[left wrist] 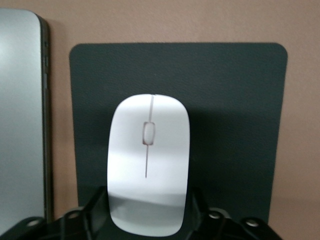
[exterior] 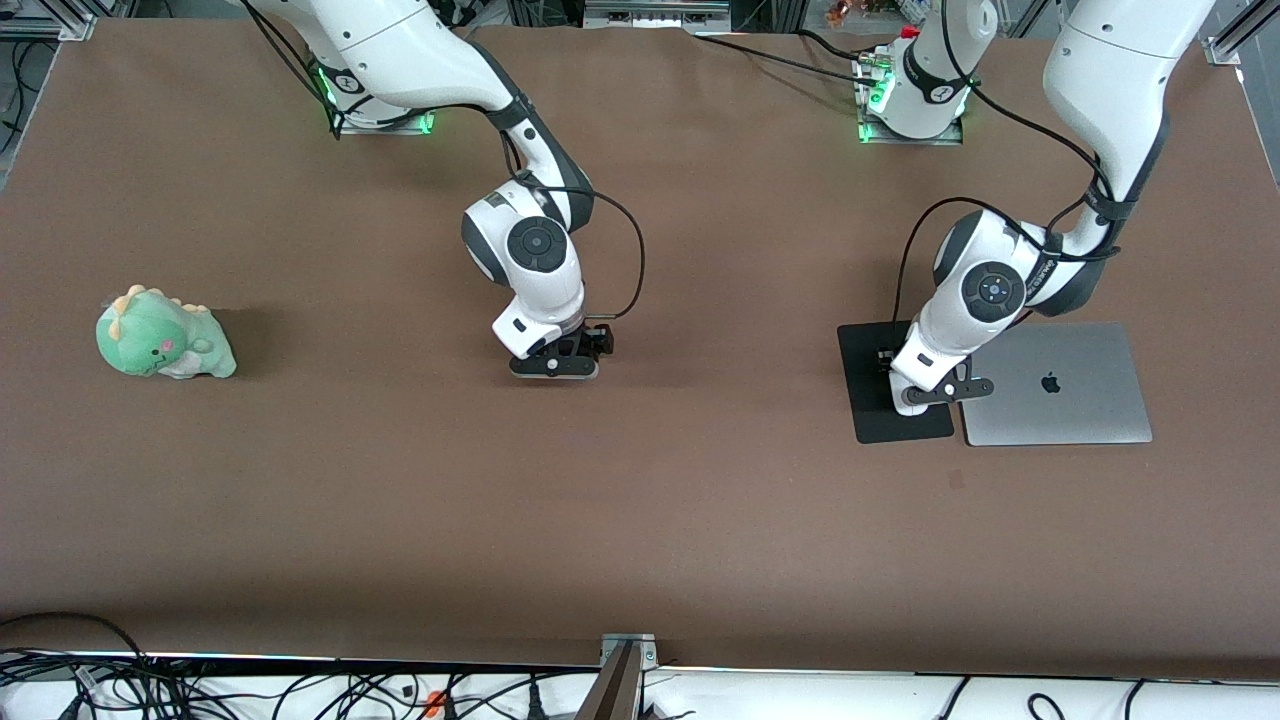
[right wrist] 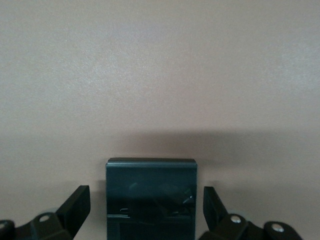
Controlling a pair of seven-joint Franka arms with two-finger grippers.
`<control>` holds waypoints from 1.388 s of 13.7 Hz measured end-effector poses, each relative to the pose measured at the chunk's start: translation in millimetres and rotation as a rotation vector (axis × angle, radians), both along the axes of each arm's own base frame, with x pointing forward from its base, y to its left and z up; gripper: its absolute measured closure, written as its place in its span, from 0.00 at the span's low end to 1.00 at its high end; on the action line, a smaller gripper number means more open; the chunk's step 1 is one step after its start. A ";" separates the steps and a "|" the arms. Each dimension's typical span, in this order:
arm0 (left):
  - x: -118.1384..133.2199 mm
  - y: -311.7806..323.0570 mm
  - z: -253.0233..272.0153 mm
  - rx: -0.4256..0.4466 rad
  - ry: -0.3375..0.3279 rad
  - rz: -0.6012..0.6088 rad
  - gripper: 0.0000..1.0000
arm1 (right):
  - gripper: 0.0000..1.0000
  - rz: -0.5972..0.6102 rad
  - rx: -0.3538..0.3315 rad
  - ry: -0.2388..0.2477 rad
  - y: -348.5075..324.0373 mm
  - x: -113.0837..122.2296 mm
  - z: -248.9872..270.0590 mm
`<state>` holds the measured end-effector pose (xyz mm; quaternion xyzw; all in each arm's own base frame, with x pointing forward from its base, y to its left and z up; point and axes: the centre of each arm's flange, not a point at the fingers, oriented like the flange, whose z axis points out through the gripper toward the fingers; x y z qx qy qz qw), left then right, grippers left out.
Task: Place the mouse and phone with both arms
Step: 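Set the mouse on the pad while the right gripper grips the phone, then carry the phone with the right gripper while the left gripper retracts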
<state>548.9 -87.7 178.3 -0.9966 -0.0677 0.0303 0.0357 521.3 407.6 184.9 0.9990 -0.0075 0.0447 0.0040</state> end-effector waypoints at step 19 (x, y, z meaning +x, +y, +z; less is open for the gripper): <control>18.4 13.8 352.0 0.078 -0.071 0.041 0.00 | 0.20 0.082 -0.070 0.049 -21.0 12.1 4.3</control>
